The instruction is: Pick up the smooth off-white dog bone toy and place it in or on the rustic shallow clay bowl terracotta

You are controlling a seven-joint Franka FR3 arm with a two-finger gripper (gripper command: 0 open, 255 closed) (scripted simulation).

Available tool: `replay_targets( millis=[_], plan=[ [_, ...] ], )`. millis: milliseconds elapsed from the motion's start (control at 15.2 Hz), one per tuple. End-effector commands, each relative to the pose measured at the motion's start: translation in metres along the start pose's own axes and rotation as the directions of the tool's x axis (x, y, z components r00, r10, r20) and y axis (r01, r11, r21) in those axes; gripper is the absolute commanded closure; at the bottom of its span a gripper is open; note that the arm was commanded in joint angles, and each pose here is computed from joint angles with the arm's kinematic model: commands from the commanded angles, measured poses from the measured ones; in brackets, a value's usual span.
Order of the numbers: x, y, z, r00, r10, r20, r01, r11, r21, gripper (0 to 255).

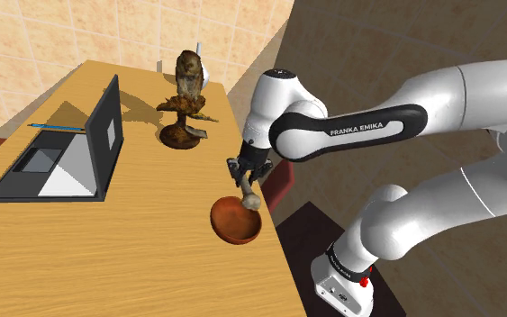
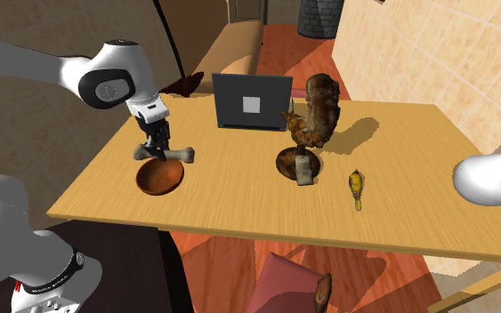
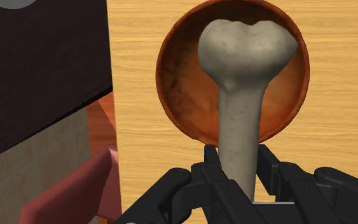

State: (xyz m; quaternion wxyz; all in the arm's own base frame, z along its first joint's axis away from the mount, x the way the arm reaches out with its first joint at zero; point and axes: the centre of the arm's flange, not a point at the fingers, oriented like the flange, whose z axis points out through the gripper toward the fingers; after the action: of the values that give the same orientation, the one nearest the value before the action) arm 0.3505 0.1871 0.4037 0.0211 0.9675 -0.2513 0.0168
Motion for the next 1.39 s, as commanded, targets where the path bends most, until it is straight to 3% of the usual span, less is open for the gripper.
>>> replay_targets(
  millis=[0, 66, 990, 1320],
  plan=[
    [-0.026, -0.007, -0.001, 1.000, 0.002, 0.000, -0.002, 1.000, 0.000, 255],
    [-0.049, -0.012, -0.002, 1.000, 0.002, 0.000, -0.002, 1.000, 0.000, 255],
    [-0.052, -0.014, 0.071, 1.000, 0.002, 0.000, -0.002, 1.000, 0.000, 255],
    [-0.052, -0.014, 0.071, 1.000, 0.002, 0.000, -0.002, 1.000, 0.000, 255]
  ],
)
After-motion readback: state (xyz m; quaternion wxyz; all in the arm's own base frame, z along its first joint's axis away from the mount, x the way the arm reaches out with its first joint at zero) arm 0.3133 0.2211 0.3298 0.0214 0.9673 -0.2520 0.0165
